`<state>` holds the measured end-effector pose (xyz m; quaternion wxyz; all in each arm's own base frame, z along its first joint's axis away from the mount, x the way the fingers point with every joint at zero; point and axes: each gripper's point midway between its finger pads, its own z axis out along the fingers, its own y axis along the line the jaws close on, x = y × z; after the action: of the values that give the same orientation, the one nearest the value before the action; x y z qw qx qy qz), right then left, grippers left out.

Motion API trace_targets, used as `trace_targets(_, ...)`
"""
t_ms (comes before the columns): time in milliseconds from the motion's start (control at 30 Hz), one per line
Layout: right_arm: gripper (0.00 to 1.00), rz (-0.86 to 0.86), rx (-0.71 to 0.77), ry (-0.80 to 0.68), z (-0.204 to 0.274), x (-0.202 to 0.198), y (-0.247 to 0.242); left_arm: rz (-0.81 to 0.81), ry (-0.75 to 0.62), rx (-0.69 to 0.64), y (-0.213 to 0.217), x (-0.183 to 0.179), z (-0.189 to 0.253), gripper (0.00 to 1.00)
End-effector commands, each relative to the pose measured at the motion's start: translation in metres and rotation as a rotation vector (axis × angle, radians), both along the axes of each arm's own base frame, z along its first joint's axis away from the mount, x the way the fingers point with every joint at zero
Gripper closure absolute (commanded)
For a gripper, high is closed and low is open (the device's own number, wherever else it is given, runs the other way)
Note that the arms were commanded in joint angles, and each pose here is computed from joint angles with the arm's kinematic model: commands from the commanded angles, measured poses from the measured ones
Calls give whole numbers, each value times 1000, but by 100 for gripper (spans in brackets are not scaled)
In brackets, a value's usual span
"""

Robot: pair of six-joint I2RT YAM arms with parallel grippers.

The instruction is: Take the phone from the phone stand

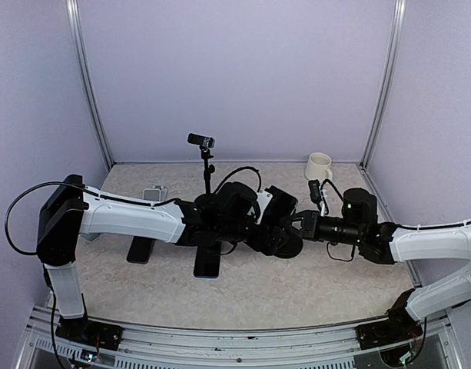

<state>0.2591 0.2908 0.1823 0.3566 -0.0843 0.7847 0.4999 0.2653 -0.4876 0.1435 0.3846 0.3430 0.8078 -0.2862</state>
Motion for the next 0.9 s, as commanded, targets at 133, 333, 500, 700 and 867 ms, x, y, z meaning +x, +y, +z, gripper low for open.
trace_targets(133,92,52,98,-84,39,-7,10,44,-30,43,16,15,-7,32)
trace_targets(333,65,64,77,-99,40,-14,3,29,-28,22,23,15,-1,54)
trace_targets(500,45,86,74,-99,37,-15,-2,25,-36,13,26,16,3,58)
trace_targets(700,44,115,56,-79,27,-15,2,12,-37,-1,27,14,5,62)
trace_targets(867,48,140,62,-35,15,-16,6,14,-38,-2,28,14,5,65)
